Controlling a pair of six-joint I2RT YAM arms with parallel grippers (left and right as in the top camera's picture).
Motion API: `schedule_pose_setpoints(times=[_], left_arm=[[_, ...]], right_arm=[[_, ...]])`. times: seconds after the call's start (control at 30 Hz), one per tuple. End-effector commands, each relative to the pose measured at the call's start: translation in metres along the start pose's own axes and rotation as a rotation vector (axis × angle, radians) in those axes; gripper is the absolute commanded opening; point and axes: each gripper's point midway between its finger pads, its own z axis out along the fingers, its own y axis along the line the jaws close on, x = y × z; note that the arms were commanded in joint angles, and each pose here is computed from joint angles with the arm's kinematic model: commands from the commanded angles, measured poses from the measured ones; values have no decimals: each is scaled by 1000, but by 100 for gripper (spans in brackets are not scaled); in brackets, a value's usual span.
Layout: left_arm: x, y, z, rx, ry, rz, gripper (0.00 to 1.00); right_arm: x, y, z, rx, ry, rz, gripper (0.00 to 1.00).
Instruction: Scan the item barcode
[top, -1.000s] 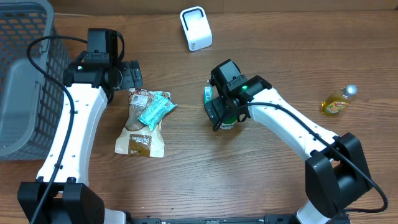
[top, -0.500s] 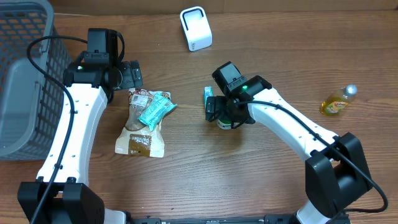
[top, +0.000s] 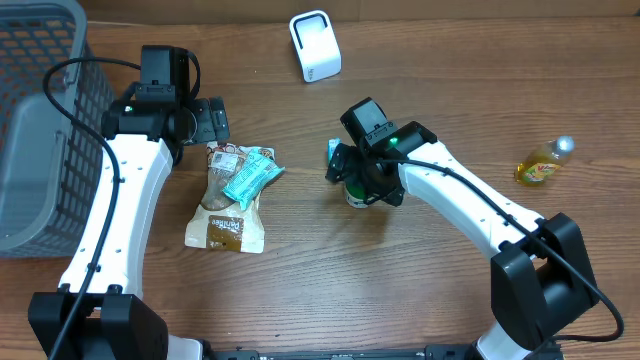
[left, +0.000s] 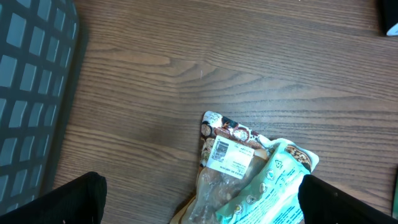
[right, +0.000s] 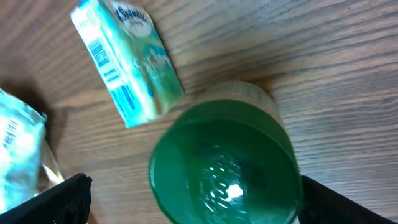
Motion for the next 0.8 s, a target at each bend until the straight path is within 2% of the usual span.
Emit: schedule_pose_setpoints(times=[0.0,0.2,0.77], left_arm=[[-5,4,-4,-12,-19,4,99],[-5,4,-4,-12,-19,4,100],[-5,4,-4,-12,-19,4,99]], right_arm=[[-5,1,1,1,-30,63,100],[-24,-1,0,25,-132,64,100],[-11,-21,20,66,-104,66,100]])
